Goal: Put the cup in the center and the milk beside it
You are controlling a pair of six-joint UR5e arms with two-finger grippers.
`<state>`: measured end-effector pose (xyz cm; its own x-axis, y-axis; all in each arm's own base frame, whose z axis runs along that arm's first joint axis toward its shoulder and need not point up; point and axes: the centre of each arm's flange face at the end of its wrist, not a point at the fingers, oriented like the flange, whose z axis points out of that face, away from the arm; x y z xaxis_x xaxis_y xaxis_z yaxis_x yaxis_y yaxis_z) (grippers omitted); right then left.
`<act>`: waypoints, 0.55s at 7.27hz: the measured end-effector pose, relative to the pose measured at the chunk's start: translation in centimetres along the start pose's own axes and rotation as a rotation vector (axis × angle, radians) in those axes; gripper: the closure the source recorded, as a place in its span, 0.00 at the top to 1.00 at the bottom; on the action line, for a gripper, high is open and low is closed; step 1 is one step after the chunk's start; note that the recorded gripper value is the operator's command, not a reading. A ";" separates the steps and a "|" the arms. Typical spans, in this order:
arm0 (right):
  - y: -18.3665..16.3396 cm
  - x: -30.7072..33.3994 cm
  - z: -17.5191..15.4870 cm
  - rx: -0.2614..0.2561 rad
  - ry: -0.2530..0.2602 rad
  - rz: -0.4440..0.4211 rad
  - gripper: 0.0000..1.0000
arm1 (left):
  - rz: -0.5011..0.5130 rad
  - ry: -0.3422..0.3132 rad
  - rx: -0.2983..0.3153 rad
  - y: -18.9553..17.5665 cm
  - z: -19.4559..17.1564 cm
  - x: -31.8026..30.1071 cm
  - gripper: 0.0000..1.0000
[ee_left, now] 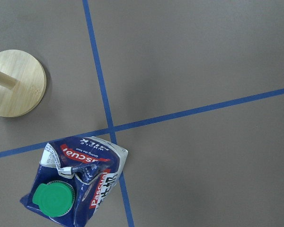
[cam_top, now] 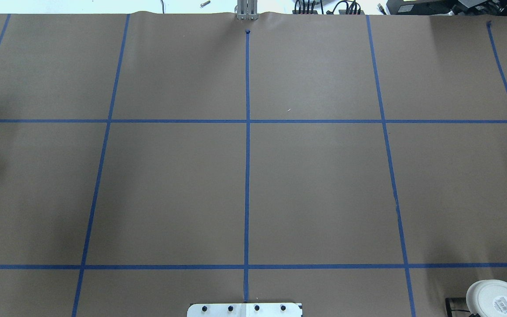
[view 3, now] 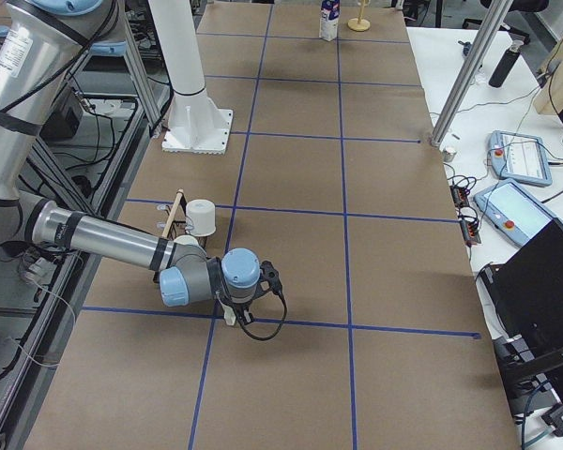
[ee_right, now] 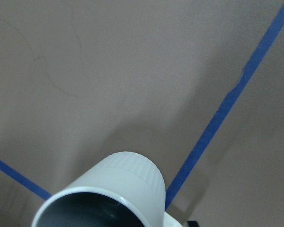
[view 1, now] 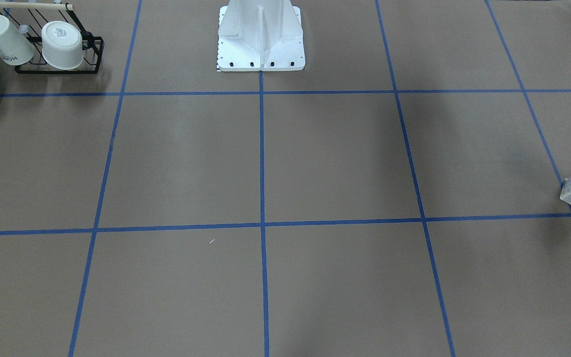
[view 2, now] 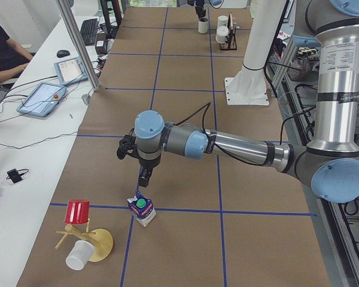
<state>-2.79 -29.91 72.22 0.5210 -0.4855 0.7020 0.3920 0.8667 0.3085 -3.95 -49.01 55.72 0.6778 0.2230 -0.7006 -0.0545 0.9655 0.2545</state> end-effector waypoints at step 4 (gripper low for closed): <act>-0.9 0.4 -0.9 0.045 -0.080 0.060 0.00 | -0.003 0.002 -0.005 0.1 0.2 -0.2 0.99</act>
<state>-2.23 -31.00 71.69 0.4802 -0.4231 0.7684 0.3262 0.8993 0.2913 -3.93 -49.03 56.08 0.6762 0.2204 -0.7030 -0.0559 0.9668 0.2493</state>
